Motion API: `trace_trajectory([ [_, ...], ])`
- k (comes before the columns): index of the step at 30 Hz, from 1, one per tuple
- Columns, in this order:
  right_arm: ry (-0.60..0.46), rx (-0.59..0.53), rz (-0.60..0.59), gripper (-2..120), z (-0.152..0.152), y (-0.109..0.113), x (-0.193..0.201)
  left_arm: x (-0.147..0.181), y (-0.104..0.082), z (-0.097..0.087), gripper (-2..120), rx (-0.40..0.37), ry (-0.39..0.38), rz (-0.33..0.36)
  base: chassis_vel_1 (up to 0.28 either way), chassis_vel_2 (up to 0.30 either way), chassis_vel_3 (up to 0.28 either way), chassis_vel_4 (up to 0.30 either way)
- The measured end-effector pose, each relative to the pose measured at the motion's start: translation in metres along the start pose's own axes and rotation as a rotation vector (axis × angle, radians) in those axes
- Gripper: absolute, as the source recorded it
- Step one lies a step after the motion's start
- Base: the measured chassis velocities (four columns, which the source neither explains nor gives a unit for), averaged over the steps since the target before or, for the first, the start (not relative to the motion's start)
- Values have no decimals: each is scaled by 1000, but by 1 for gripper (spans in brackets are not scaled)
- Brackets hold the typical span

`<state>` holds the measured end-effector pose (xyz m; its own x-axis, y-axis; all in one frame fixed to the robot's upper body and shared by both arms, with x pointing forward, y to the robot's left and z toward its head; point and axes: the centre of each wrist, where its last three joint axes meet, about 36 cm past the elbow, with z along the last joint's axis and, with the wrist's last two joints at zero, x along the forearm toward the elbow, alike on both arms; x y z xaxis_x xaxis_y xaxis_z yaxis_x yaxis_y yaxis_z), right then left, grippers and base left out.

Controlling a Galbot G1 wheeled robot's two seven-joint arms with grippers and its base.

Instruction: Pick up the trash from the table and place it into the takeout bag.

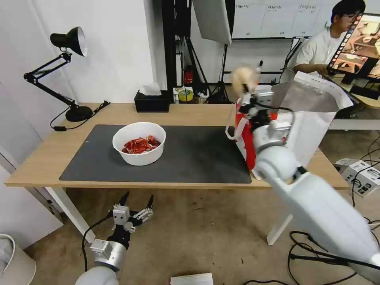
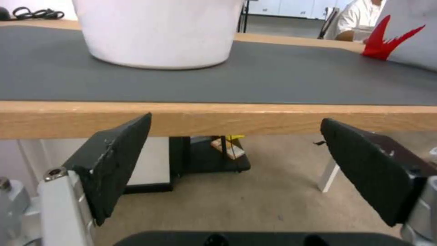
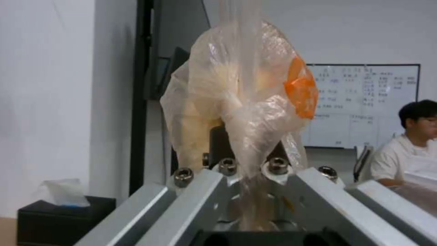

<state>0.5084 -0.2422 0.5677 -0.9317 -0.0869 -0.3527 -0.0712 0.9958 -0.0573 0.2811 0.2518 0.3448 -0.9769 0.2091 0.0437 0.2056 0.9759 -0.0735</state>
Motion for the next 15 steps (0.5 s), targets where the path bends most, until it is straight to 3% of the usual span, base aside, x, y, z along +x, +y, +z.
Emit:
trace_trajectory([
  [8,57,4,53,0,2,-28,1,-1,-2,0,100,-2,0,5,0,0,0,0],
  [15,103,18,65,0,8,-30,6,-1,0,1,100,-8,2,7,0,0,0,0],
])
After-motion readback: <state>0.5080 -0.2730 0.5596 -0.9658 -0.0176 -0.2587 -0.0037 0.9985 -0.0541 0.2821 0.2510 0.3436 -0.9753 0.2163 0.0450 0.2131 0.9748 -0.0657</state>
